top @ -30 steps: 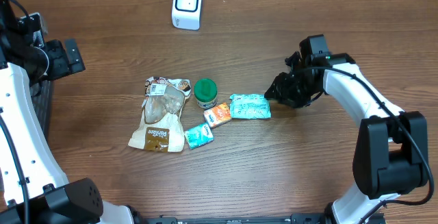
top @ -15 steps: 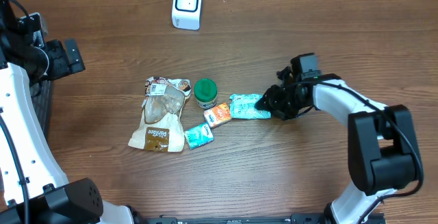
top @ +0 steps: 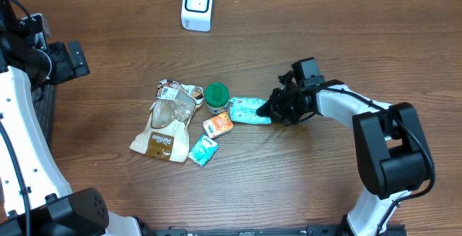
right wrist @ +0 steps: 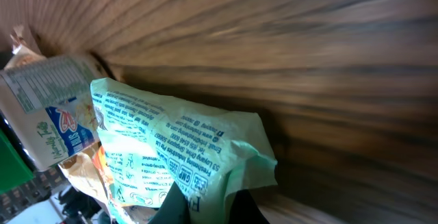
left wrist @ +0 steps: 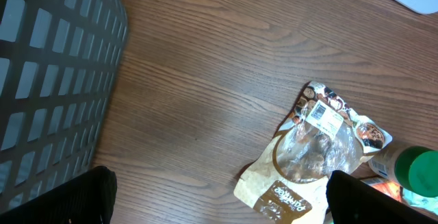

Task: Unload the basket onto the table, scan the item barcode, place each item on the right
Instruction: 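Lift the green pack and carry it toward the scanner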

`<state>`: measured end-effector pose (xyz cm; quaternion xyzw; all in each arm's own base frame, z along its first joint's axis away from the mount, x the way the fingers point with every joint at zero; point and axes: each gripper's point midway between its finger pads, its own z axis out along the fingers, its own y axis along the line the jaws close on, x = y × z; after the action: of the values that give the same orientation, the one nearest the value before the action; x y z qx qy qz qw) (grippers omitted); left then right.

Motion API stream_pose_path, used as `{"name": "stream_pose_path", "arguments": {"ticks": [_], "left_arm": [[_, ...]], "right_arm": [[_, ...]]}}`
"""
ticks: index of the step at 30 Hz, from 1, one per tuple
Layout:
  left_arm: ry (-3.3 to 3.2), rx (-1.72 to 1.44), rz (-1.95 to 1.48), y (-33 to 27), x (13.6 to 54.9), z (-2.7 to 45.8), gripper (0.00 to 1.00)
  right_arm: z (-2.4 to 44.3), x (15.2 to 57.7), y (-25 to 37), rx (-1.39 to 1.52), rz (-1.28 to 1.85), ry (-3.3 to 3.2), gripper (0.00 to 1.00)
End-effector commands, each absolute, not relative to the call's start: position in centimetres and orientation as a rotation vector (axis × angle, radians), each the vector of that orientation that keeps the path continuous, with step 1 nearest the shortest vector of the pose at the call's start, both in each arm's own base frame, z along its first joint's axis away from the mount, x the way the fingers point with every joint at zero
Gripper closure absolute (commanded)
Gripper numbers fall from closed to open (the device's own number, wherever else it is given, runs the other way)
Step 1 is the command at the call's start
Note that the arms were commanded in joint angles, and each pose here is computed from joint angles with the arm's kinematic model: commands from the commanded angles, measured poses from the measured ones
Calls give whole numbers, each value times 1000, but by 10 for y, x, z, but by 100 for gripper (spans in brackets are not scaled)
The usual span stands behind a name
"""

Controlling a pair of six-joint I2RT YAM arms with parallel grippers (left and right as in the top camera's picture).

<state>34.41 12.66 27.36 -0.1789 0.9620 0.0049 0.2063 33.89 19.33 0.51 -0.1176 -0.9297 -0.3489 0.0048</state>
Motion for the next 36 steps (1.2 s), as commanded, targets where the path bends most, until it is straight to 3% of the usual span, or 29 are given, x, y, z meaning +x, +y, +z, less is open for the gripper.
{"name": "stream_pose_path", "arguments": {"ticks": [1, 8, 17, 36], "left_arm": [[2670, -466, 13, 125, 346, 278, 0], [2670, -466, 13, 125, 346, 278, 0], [2670, -466, 13, 125, 346, 278, 0], [2670, -466, 13, 125, 346, 278, 0]], "right_arm": [[21, 349, 182, -326, -1189, -2928, 96], [109, 358, 171, -51, -1339, -3083, 96], [221, 332, 179, 279, -1501, -3263, 96], [321, 301, 202, 427, -1404, -3397, 96]]}}
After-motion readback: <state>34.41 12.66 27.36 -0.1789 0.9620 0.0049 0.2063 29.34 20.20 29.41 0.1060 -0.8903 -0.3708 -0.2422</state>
